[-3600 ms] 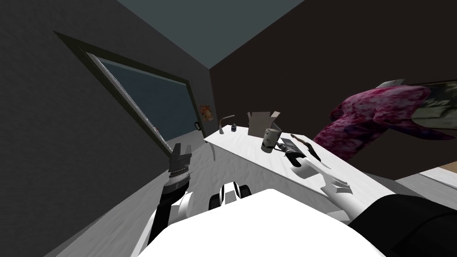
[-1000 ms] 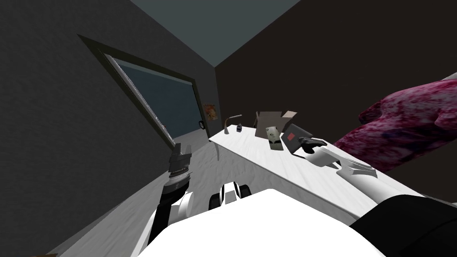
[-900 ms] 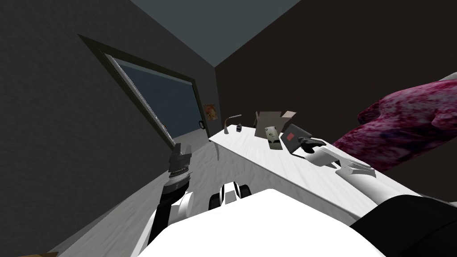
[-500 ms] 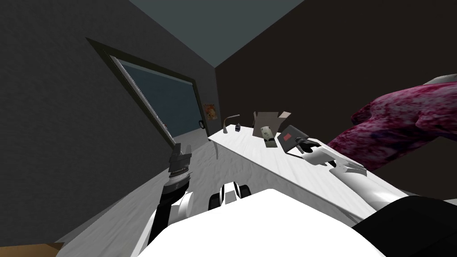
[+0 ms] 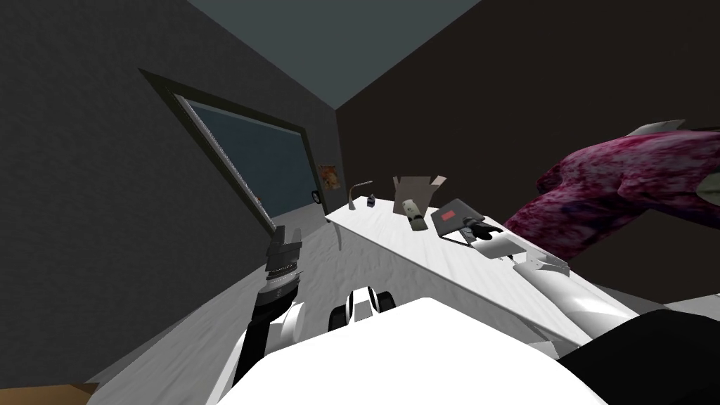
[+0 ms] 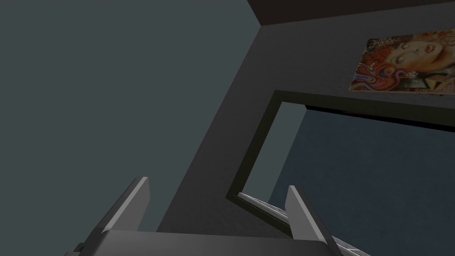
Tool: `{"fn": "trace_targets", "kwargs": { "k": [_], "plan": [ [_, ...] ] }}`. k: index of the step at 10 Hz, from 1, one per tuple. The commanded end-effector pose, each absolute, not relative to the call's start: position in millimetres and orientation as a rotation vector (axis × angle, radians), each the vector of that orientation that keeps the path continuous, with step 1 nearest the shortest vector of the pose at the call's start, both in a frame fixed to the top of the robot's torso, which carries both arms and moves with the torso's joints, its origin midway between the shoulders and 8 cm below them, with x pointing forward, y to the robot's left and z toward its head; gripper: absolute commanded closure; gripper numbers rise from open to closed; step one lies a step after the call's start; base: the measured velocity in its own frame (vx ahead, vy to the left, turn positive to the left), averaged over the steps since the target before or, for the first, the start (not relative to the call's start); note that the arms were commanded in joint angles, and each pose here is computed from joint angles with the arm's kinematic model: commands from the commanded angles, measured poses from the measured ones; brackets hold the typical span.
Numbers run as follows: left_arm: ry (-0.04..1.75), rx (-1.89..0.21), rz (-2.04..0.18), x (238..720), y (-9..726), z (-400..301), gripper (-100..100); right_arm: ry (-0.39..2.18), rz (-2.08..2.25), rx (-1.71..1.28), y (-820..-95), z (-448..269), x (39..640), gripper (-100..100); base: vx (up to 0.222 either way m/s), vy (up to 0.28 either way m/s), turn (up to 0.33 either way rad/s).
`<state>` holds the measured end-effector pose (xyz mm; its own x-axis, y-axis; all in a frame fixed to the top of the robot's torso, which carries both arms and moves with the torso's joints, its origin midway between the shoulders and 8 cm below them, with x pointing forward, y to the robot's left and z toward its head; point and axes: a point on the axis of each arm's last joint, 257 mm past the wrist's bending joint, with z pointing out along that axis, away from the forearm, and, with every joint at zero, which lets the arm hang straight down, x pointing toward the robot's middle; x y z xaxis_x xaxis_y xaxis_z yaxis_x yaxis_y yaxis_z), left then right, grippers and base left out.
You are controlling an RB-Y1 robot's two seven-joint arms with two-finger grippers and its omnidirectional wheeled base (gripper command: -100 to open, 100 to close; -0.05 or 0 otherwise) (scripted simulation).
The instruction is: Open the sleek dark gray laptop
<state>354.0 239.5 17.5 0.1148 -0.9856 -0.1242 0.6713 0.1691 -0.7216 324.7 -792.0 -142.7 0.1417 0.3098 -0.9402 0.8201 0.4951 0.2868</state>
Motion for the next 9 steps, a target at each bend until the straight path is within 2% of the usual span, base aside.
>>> {"fn": "trace_targets", "kwargs": {
  "k": [1, 9],
  "plan": [
    [0.680, -0.573, -1.316, 354, 240, 17, 0, 1.412, -0.409, 1.110, -787, -160, 330, 100, -0.047, -0.066, -0.055],
    [0.680, -0.573, -1.316, 354, 240, 17, 0, 1.306, -0.100, 1.302, -755, -226, 356, 100, -0.057, -0.077, -0.024]
  ]
}}
